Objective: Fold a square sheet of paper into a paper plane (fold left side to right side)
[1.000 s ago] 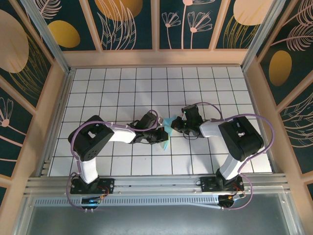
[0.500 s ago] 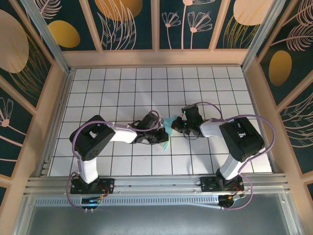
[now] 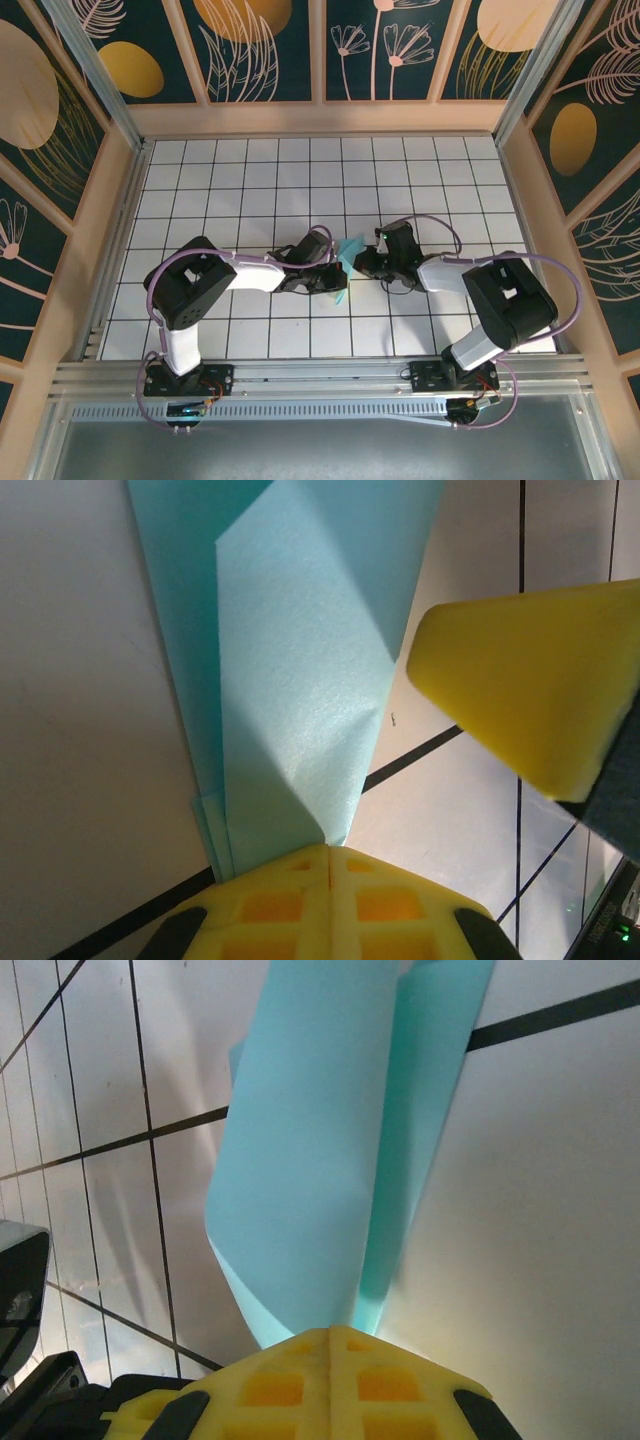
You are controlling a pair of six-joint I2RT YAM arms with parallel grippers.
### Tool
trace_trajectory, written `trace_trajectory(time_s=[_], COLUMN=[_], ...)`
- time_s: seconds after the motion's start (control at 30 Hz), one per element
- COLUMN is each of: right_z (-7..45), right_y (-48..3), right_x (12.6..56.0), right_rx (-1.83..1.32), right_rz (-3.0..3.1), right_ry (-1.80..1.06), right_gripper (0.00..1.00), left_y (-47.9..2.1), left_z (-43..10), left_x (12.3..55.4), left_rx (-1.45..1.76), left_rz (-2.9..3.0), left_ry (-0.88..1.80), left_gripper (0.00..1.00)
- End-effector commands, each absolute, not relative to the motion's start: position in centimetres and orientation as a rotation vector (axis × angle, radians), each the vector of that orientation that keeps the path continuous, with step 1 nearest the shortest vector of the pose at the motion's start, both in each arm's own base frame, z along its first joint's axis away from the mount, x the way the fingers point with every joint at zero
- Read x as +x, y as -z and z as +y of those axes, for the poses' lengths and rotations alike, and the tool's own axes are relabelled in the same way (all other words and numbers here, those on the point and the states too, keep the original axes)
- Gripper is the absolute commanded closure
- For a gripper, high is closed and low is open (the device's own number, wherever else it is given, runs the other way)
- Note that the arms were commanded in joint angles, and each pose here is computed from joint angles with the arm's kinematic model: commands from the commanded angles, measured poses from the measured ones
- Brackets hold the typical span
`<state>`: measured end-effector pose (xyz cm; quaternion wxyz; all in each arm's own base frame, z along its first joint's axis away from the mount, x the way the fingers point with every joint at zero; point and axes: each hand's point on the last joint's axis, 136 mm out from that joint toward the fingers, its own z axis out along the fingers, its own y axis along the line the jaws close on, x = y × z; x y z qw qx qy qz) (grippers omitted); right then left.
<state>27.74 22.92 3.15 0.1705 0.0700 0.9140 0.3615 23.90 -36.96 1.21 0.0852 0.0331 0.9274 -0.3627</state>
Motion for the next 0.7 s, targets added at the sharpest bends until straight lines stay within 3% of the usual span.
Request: trace_trajectory(time_s=[0.0,0.67], right_z=[24.0,22.9], right_y=[-3.2,-1.0], right_x=[28.1,29.4], right_rx=[0.160,0.167], right_rz=[2.579,2.645], right_ry=[-1.065,-0.907], right_gripper=[1.00,1.00], left_y=[4.0,4.6], left_z=[-33.0,-32.1], left_x=[22.3,22.0], left_rx=[0.056,0.074], left_rz=[2.938,2.961], left_ry=[0.785,0.708], left_gripper=[1.00,1.00])
